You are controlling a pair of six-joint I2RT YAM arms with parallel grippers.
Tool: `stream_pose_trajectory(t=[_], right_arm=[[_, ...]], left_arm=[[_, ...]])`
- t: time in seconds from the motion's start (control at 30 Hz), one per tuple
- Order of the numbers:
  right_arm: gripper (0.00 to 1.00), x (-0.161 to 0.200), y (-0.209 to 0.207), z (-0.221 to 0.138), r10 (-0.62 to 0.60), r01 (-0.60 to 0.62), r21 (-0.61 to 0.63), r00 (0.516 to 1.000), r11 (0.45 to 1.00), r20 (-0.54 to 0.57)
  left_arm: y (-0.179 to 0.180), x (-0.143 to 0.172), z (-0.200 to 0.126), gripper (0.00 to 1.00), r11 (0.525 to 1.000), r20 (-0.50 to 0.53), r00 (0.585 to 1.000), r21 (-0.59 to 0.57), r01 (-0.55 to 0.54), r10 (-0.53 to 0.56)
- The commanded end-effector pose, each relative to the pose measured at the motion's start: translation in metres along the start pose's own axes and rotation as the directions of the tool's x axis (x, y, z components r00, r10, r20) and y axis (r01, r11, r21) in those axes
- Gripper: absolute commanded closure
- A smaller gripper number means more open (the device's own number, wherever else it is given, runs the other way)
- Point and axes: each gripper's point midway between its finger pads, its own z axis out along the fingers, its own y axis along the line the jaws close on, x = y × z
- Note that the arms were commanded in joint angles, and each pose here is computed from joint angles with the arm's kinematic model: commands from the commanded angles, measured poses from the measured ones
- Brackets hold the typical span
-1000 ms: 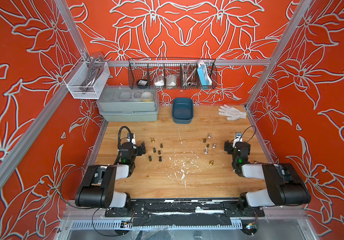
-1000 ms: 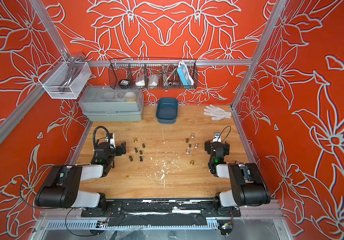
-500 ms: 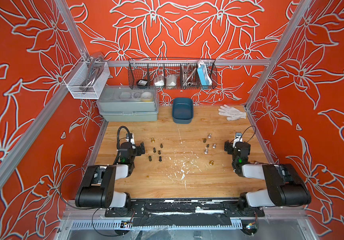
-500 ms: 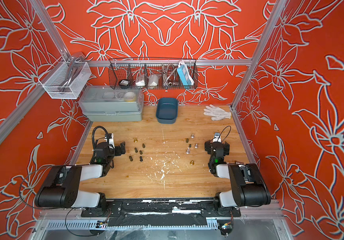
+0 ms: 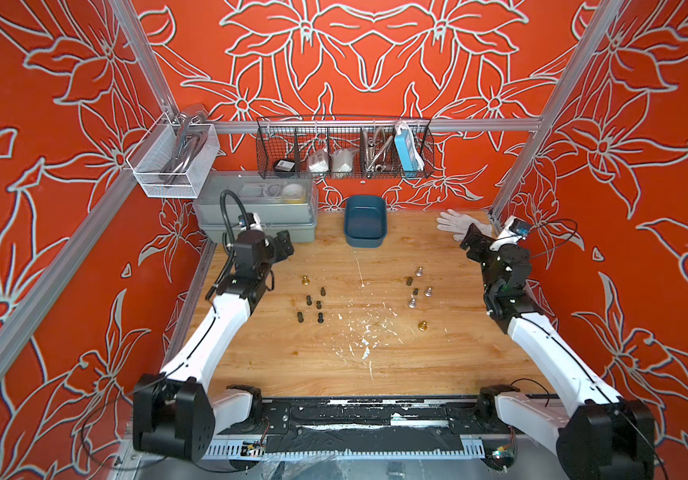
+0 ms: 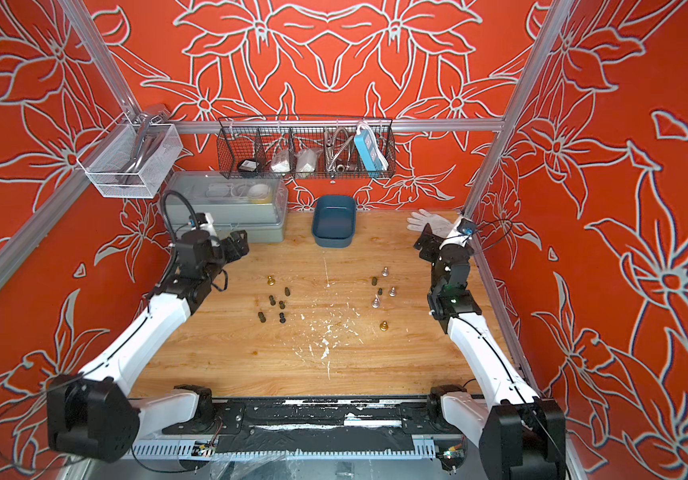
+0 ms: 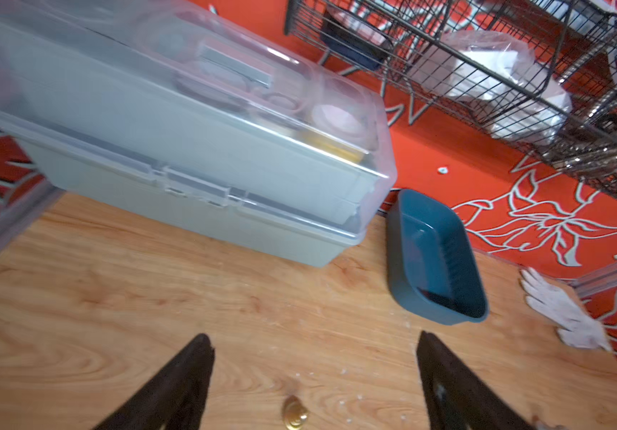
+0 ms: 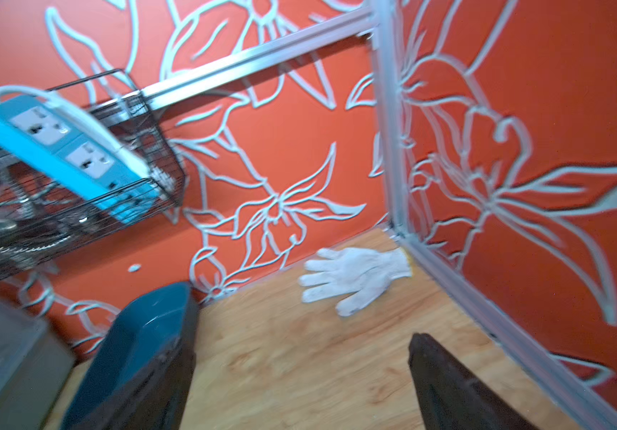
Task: Put the chess pieces into the storage box
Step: Pick up the storage box at the center of the board.
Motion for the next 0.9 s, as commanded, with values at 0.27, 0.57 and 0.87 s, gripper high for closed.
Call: stream_pose_trajectory(t=[0.27,0.57,0.87], right_arm=[[0.24,0.141,0.095,0.098,-0.134,-0.019,-0.203,0.691,0.979,-0.710],[0.27,0.208,0.135,0.184,-0.264,0.075,-0.270,0.572,0.960,-0.777],[0.43,0.244,0.153,0.223,-0.198,0.010,-0.245,0.621,0.969,-0.758]], left_arm=[[-0.099,0.075,0.071,0.23,0.989,-0.469,0.873,0.119,-0.089,0.135],[-0.119,0.097,0.092,0.26,0.985,-0.543,0.824,0.143,-0.095,0.159],[-0.113,0.097,0.073,0.26,0.985,-0.516,0.842,0.140,-0.097,0.156]])
